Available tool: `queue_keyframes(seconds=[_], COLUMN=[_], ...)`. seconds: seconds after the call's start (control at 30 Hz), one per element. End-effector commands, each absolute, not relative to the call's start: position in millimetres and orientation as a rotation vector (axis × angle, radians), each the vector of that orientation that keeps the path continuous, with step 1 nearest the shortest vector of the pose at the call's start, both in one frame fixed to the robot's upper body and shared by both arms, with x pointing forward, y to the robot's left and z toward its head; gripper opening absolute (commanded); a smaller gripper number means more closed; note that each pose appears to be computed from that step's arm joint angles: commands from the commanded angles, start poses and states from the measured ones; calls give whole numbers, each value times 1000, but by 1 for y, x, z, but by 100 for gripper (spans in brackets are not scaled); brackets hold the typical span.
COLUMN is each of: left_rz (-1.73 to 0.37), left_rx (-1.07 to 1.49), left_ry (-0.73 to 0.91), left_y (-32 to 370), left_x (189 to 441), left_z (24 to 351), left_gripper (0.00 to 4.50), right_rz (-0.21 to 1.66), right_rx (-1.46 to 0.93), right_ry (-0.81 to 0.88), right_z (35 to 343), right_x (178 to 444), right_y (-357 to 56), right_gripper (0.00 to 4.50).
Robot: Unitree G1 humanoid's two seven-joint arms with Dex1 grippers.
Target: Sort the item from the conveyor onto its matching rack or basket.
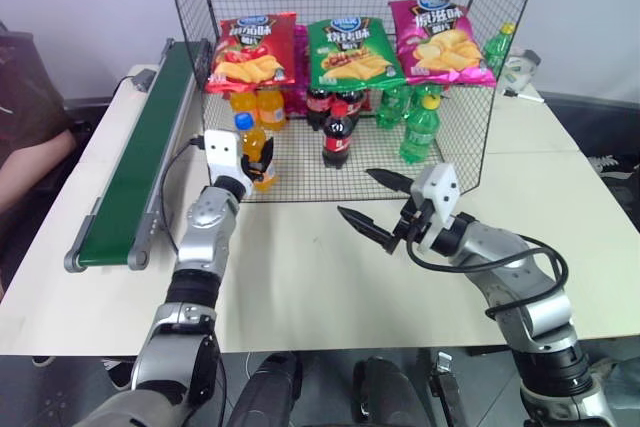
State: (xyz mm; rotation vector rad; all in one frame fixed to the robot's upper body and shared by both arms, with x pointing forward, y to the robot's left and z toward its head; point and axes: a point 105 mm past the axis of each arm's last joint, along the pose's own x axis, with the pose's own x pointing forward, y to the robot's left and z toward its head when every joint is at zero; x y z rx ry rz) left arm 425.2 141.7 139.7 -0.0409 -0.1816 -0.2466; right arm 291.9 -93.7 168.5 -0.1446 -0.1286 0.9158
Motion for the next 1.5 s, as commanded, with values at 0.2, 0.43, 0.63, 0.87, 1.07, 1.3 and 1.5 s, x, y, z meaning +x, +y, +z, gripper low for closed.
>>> queue_keyframes(seconds=[0.2,0.43,0.63,0.87,1.07,1.3,1.5], left_rz=[-228,-239,-239,-256,-263,-325,-430], left_rx=[8,-20,-30,-21,-21,63,138], left_ry=[-261,-237,-251,-338,-351,-232,-79], left_y=[137,138,143,152,164,186,220], left_x=[442,445,442,424,398,364,326], left_z=[156,147,148,162,173,171,166], left_gripper=[275,275,447,447,447,447,447], right_rz=[909,913,916,921,927,934,936], right_rx=[-153,-149,-148,-146,-145,-154,-176], right_ry=[-187,-194,-197,-199,-196,-199,-189], right_z=[180,181,182,182,182,185,184], right_x=[287,287,287,285,285,286,289], right_y=[-93,-90,-89,-88,-88,-91,-96], right_gripper=[450,450,450,450,450,450,450])
